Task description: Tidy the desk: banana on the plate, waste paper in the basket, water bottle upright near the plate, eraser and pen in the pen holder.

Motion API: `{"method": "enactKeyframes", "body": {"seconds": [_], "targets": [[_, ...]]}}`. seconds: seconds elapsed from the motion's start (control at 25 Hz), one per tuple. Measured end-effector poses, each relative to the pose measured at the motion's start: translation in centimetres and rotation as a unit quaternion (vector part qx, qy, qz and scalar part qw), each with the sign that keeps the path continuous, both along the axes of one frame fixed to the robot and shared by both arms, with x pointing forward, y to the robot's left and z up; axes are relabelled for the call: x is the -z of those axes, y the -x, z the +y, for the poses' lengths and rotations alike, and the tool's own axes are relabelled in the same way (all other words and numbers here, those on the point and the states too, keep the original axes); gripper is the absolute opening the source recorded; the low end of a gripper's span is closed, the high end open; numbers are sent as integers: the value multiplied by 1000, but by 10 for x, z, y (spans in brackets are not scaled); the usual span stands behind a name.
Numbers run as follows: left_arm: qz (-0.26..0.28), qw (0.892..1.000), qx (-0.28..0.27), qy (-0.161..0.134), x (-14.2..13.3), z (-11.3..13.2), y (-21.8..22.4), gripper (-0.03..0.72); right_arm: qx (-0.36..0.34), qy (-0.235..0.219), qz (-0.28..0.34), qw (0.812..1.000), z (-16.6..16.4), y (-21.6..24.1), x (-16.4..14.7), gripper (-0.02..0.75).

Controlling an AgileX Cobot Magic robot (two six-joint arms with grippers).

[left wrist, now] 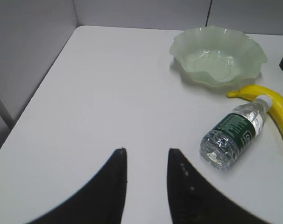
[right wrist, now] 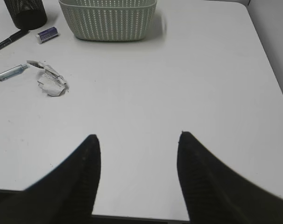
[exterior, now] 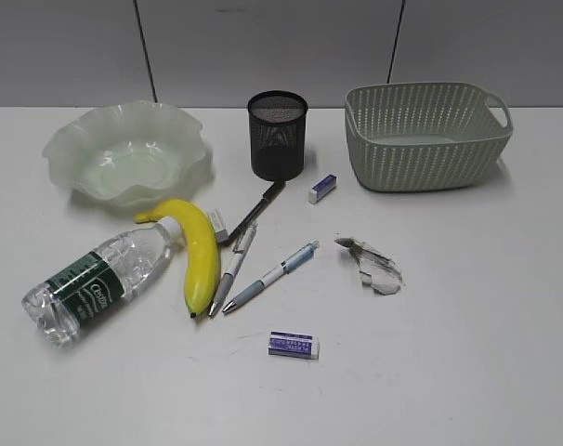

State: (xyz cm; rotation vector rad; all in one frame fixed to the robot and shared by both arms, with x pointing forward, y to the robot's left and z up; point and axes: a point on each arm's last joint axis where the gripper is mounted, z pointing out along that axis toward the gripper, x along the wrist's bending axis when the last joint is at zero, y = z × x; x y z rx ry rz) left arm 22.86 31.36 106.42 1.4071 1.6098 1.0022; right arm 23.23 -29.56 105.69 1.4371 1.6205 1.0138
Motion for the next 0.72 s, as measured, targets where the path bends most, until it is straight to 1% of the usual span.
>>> {"method": "enactKeyframes", "body": {"seconds": [0.72], "targets": [[0,1000,0,0,0,0,0,226,0,0,0,1000,0,0,0,424]]}}
